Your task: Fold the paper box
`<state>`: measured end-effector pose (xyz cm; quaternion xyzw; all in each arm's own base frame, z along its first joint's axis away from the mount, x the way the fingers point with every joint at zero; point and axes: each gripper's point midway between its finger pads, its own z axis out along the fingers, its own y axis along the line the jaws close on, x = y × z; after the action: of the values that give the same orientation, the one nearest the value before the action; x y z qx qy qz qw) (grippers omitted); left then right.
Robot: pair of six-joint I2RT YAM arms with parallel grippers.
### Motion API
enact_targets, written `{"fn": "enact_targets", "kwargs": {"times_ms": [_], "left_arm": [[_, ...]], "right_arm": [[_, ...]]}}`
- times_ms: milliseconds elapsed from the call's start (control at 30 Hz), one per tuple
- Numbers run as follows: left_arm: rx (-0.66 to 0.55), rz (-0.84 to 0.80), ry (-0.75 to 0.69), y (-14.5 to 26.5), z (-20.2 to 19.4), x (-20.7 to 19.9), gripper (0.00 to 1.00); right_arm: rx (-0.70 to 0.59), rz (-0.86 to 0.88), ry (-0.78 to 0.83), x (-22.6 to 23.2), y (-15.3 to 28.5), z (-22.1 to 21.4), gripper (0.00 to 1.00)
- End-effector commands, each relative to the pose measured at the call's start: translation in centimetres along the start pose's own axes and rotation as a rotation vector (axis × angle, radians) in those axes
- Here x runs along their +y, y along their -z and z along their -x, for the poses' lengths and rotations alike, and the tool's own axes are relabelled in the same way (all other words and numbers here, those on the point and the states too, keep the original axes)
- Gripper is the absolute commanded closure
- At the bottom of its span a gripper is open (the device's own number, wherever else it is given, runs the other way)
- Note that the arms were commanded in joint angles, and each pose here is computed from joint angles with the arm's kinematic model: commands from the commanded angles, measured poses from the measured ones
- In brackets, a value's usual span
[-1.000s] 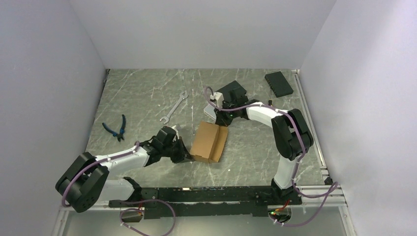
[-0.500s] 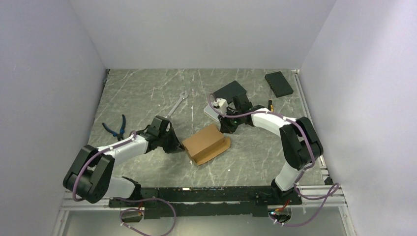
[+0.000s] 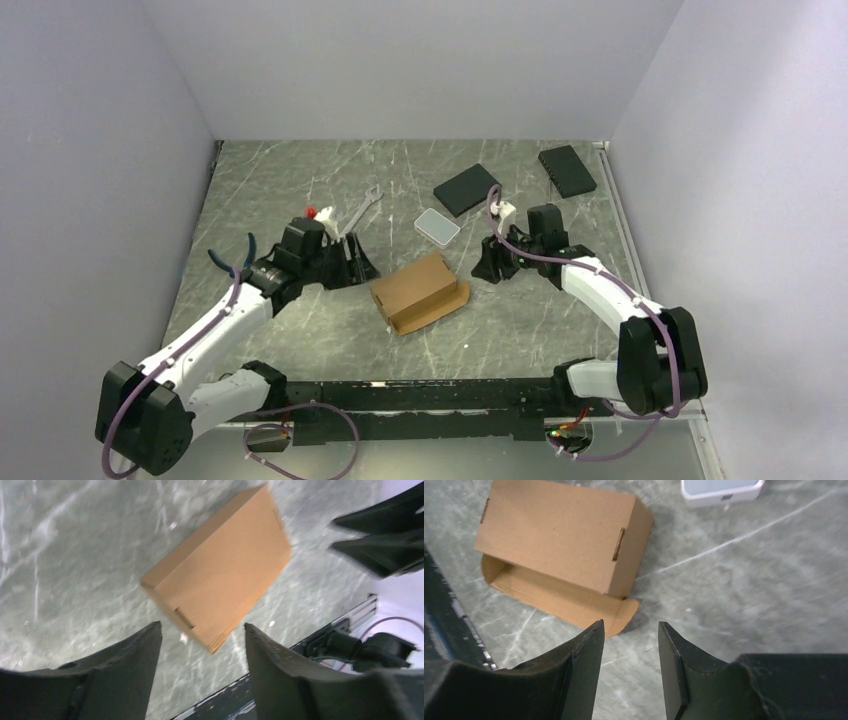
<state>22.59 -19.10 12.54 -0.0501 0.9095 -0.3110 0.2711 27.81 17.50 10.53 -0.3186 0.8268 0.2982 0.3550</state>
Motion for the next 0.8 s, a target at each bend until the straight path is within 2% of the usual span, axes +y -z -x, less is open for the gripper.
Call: {"fn": "enact_targets", "kwargs": {"times_ms": [0, 67, 233, 500, 633, 767], "left_arm": [[-0.093, -0.085, -0.22, 0.5, 4.5, -3.3, 0.26], [-0.058, -0.108, -0.276, -0.5, 5.1, -4.1, 0.22], [0.079, -0.144, -0.31, -4.3, 4.8, -4.5, 0.21], [0.104, -0.153, -0.34, -8.0, 5.2, -3.8, 0.2], [0.114, -0.14, -0.354, -9.3, 5.1, -3.1, 0.2], [0.128, -0.135, -0.362, -10.2, 4.9, -2.6, 0.2]], "right_arm": [[-0.052, 0.089, -0.144, 2.0, -0.4, -0.1, 0.54], [-0.026, 0.071, -0.255, 1.7, -0.9, -0.5, 0.54], [0.135, 0.146, -0.465, 2.3, -2.3, -3.2, 0.57], [0.137, 0.083, -0.509, 0.8, -3.2, -4.0, 0.63], [0.152, 0.101, -0.526, 1.0, -3.5, -4.5, 0.7], [0.18, 0.104, -0.541, 0.9, -3.7, -5.0, 0.71]]}}
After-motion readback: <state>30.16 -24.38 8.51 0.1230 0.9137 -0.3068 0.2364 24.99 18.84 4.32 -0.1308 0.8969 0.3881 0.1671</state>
